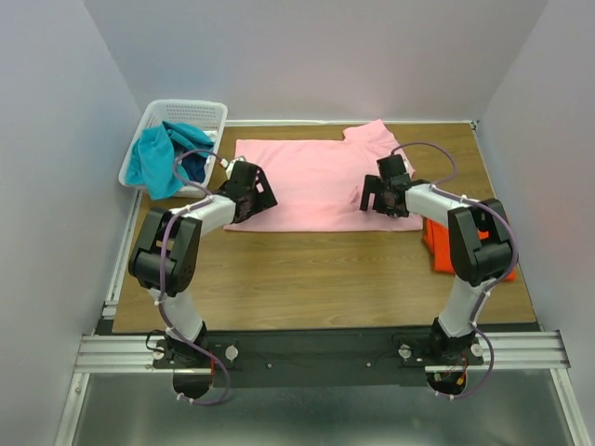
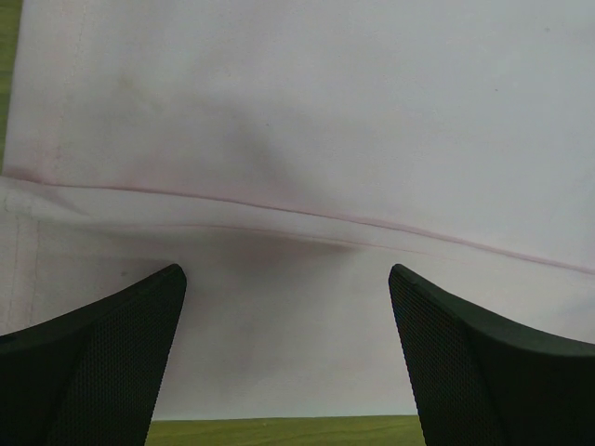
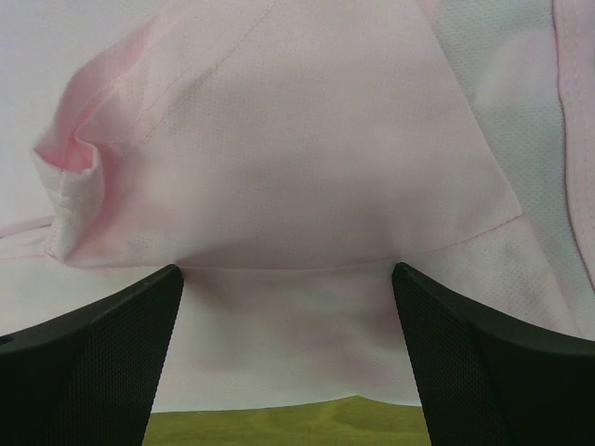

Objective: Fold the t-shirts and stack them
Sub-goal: Fold the tshirt

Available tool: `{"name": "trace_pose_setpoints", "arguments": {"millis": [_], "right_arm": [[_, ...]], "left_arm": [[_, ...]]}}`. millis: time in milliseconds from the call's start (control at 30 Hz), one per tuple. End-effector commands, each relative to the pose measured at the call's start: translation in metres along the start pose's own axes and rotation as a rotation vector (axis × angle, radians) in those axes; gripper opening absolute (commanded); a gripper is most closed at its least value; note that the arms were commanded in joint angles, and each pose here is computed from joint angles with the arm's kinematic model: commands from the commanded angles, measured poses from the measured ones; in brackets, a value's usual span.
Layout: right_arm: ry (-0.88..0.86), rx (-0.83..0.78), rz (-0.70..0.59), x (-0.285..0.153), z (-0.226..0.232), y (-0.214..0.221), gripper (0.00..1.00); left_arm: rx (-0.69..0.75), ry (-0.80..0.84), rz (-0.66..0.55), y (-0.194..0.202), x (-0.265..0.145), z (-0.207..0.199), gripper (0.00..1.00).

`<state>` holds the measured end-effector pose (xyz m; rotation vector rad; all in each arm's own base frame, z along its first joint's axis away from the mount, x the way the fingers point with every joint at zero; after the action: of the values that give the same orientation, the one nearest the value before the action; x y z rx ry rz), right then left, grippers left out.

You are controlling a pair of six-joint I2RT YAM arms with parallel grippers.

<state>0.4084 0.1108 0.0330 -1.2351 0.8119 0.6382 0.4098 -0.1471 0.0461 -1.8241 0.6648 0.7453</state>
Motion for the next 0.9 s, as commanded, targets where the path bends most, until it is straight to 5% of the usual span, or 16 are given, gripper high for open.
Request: {"name": "trace_pose_setpoints", "arguments": {"millis": [0, 867], "right_arm": [[0.062, 0.012, 0.069, -0.006, -0.021, 0.037, 1.00], [-0.084, 0.084, 0.127, -0.085, -0.033, 0.138, 1.00]], "left_arm": [[-0.010, -0.018, 0.062, 0.030, -0.006, 0.014, 0.98], [-0.195, 0.008, 0.191, 0.150, -0.098, 0.040, 0.98]]}}
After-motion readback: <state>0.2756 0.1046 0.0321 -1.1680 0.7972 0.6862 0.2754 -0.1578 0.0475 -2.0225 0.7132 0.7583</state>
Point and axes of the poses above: each gripper's point midway between its finger pads, its own x axis out along the fingers, its own z axis along the line the jaws close on, y = z × x, the point moved 1 cm from there along -x, back along the fingers, and after that the axes turned 4 degrees about x, right-handed, at the moved point
